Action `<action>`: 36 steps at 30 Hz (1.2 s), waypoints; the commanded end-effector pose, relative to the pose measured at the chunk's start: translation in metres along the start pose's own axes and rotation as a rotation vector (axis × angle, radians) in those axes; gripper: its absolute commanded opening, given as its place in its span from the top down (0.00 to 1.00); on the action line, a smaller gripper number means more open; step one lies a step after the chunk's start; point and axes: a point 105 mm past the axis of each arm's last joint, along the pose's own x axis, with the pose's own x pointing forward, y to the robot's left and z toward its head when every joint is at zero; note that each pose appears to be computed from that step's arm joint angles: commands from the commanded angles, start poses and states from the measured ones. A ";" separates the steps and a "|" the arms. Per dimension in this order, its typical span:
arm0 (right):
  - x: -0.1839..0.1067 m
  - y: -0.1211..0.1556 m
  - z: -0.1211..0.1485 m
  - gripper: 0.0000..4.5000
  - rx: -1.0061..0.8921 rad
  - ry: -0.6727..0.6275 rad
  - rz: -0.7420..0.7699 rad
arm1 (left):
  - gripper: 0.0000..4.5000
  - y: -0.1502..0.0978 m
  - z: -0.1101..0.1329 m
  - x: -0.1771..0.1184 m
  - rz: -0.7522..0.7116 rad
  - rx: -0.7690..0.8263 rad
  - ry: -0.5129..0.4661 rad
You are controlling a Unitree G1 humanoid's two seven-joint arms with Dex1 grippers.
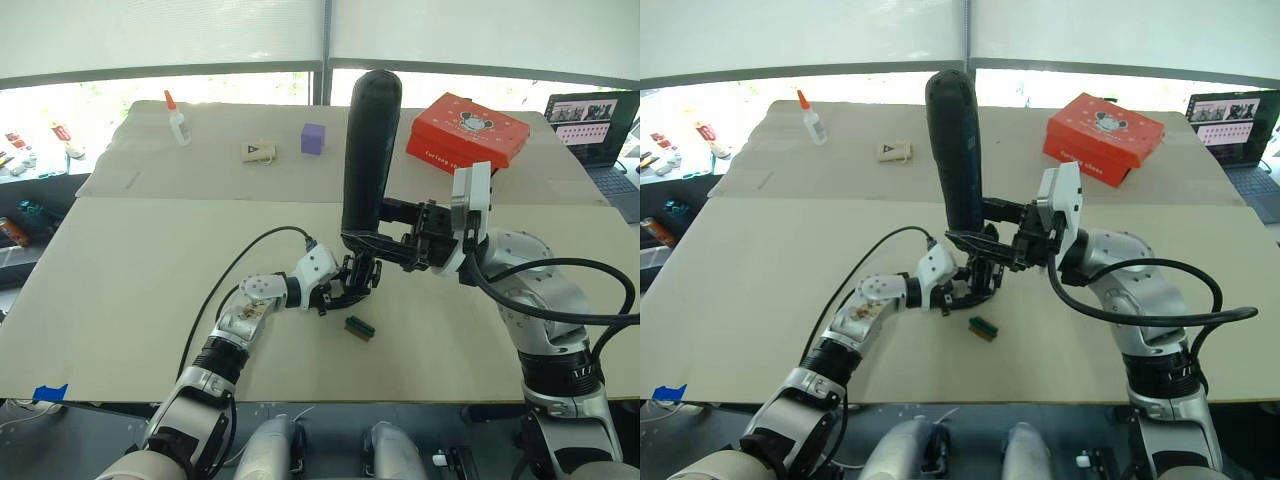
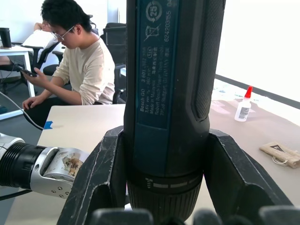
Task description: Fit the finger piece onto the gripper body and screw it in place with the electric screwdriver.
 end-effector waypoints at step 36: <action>0.004 0.008 0.060 0.57 -0.062 -0.117 0.092 | 0.50 0.004 0.013 0.002 0.001 0.044 -0.022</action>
